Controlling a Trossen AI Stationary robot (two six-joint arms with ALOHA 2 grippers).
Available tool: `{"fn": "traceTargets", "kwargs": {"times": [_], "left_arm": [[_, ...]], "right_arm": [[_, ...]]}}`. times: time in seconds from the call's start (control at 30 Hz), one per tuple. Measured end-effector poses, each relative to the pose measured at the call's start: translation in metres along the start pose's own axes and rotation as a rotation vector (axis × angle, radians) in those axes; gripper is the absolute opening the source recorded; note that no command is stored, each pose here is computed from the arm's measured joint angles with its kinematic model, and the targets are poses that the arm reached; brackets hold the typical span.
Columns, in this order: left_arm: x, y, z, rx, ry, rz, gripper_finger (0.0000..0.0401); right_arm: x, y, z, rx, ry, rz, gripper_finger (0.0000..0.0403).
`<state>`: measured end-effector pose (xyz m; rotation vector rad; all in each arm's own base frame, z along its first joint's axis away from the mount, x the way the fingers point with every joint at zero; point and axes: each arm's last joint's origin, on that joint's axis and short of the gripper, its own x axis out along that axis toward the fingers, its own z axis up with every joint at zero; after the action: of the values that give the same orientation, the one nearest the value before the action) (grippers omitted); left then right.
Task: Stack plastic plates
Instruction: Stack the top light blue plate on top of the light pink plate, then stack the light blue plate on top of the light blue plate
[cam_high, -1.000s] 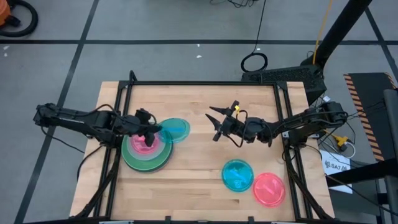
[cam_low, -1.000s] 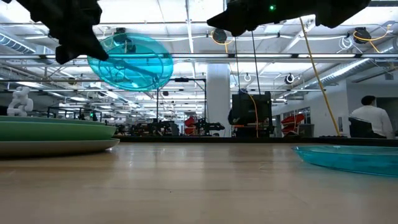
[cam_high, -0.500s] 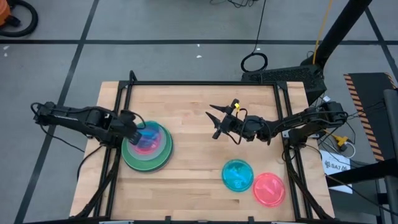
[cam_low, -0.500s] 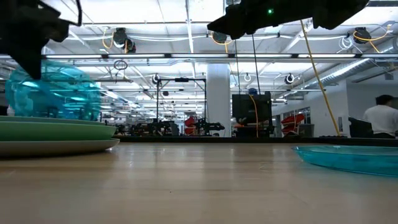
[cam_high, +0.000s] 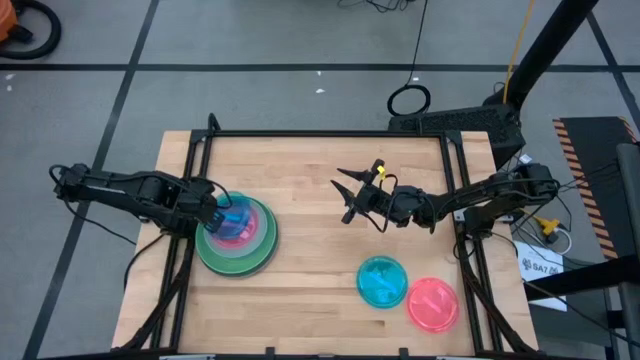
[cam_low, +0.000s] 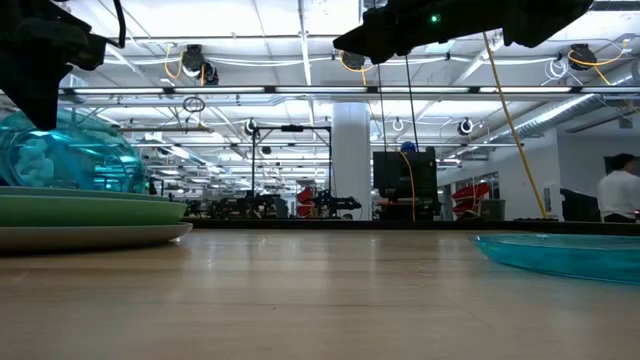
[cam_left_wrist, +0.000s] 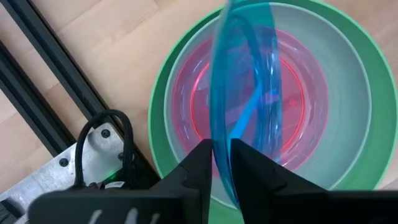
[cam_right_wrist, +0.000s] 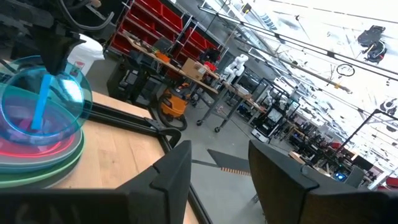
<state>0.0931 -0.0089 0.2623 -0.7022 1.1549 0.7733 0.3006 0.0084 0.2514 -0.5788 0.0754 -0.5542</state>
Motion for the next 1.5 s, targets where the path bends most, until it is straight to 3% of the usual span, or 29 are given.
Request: {"fn": "traceTargets", "kwargs": {"times": [0.77, 1.17, 1.5], "left_arm": [[0.0000, -0.0007, -0.0012, 0.018, 0.042, -0.021, 0.0075], [-0.0001, 0.0012, -0.0036, 0.029, 0.098, -0.017, 0.0151], [-0.0001, 0.0028, -0.0038, -0.001, 0.089, 0.006, 0.0157]], "right_arm": [[0.0000, 0.0004, -0.0006, -0.001, 0.005, 0.004, 0.0155], [-0.0001, 0.0005, -0.0008, -0.001, 0.005, 0.005, 0.0155], [-0.0001, 0.0018, -0.0025, 0.049, 0.021, 0.016, 0.0155]]}}
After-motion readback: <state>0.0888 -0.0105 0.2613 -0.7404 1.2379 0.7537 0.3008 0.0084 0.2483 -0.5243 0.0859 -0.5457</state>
